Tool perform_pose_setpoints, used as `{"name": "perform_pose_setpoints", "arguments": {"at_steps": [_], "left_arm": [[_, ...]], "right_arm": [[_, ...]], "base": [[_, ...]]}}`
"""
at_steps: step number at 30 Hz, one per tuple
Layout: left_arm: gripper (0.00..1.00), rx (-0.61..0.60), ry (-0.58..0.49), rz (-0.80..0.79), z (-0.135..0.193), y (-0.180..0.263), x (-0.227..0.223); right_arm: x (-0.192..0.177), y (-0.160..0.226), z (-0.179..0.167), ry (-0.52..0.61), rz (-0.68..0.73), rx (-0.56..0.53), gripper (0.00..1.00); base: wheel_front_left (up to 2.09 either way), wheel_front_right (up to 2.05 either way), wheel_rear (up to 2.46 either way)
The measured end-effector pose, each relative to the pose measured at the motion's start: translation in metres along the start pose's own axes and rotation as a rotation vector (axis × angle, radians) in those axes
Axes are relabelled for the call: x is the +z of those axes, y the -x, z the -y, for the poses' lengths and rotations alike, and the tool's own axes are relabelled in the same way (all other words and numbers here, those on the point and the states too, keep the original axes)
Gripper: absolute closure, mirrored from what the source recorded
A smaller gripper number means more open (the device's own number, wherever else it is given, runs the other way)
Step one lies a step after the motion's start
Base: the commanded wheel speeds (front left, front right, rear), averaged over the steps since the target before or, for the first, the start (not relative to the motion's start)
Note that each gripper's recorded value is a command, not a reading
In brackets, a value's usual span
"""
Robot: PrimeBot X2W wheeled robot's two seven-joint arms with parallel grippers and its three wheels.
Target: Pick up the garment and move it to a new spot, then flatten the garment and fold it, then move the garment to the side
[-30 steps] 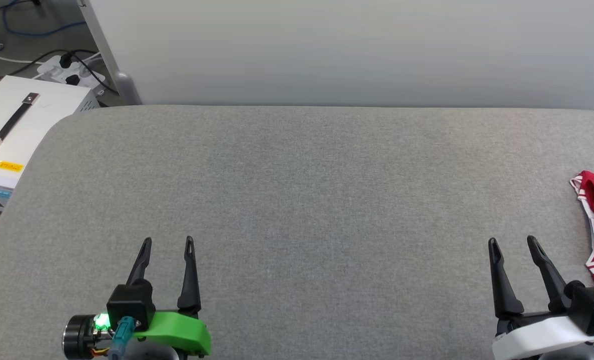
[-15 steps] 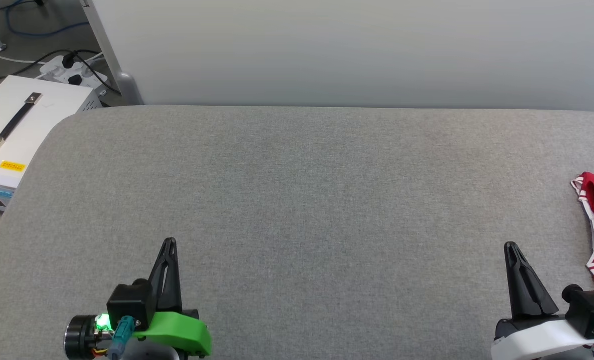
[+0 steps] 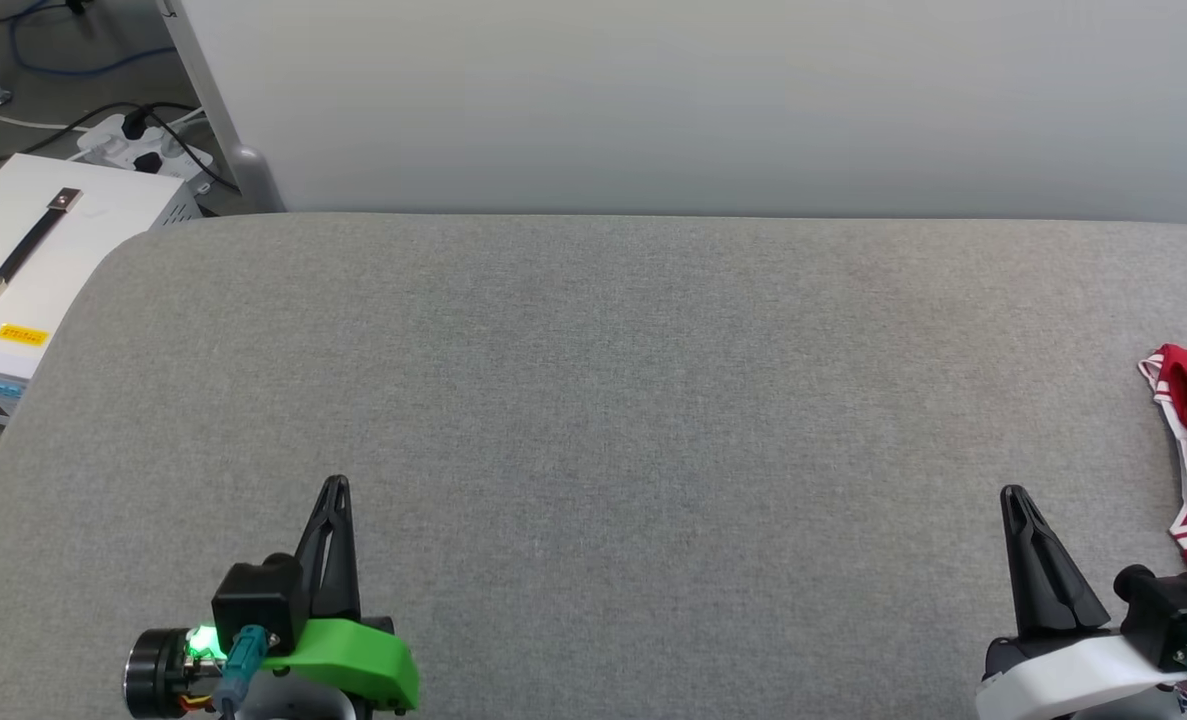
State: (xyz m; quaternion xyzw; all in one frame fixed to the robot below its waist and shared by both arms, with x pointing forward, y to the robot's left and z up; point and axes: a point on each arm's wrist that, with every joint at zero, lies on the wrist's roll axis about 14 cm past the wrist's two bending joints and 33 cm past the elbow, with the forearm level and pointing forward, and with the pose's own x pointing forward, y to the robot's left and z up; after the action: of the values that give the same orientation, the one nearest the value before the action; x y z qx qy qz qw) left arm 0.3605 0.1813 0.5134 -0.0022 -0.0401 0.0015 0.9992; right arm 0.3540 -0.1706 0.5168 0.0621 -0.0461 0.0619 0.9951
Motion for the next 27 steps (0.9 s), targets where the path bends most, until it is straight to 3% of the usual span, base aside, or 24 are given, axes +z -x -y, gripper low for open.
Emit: {"name": "perform_pose_setpoints", "arguments": {"at_steps": [27], "left_arm": [[1.00, -0.004, -0.009, -0.027, 0.0015, -0.0025, 0.0012]], "right_arm": [[-0.0031, -0.0018, -0.0020, 0.044, -0.041, 0.005, 1.00]], "base": [[0.00, 0.00, 0.00]]}}
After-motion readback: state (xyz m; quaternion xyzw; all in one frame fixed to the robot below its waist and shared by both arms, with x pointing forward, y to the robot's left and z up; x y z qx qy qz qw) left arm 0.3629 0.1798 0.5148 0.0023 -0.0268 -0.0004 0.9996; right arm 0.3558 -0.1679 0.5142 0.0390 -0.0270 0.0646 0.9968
